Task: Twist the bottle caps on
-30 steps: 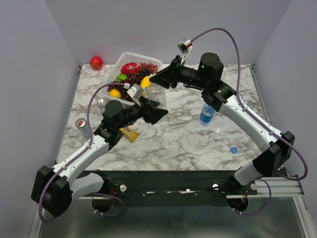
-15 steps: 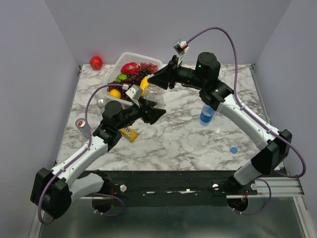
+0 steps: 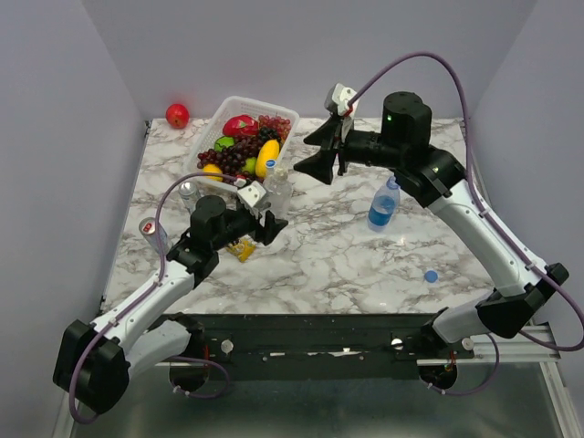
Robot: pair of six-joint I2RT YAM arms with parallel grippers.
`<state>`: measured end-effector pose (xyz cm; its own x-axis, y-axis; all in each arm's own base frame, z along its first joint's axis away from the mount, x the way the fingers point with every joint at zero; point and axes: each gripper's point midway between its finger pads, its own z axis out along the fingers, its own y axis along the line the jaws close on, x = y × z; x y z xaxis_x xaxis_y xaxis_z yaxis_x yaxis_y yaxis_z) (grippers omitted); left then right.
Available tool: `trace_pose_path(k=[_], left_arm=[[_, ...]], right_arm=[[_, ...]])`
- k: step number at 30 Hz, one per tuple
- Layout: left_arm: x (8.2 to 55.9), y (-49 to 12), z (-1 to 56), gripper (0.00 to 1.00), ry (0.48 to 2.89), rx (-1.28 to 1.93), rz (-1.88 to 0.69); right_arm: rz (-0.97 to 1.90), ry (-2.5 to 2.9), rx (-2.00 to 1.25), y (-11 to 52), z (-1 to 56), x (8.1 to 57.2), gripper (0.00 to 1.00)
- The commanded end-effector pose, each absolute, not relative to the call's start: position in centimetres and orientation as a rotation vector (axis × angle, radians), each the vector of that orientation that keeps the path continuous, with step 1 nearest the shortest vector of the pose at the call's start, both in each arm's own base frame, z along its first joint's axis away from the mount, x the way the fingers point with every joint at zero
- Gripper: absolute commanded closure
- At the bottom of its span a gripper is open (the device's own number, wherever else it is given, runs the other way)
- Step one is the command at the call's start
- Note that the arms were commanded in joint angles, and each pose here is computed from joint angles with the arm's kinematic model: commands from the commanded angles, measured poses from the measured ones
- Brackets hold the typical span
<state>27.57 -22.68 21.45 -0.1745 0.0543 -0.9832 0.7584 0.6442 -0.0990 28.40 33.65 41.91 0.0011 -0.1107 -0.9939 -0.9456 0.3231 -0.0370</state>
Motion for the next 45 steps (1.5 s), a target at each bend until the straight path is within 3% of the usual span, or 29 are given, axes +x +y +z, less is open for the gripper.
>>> trace_pose_path(k=[1, 3, 7, 16, 45], left_arm=[[25.2, -22.2, 20.0, 1.0, 1.493, 1.116, -0.56], [22.3, -22.4, 18.4, 1.0, 1.398, 1.382, -0.586], [19.4, -22.3, 17.8, 1.0, 1.331, 1.615, -0.663], [17.6, -22.2, 17.1, 1.0, 1.385, 1.749, -0.799], [16.7, -22.7, 17.5, 1.0, 1.42, 1.807, -0.889]], right_arm=[[0.704, 1.187, -1.558, 32.1, 37.8, 25.1, 0.29], [0.702, 1.127, -1.7, 31.0, 36.5, 23.2, 0.29], [0.618, 0.945, -1.908, 30.2, 35.5, 21.6, 0.28], [0.621, 0.706, -2.338, 26.9, 29.3, 14.3, 0.28], [0.595, 0.6, -2.204, 30.9, 29.2, 14.7, 0.33]])
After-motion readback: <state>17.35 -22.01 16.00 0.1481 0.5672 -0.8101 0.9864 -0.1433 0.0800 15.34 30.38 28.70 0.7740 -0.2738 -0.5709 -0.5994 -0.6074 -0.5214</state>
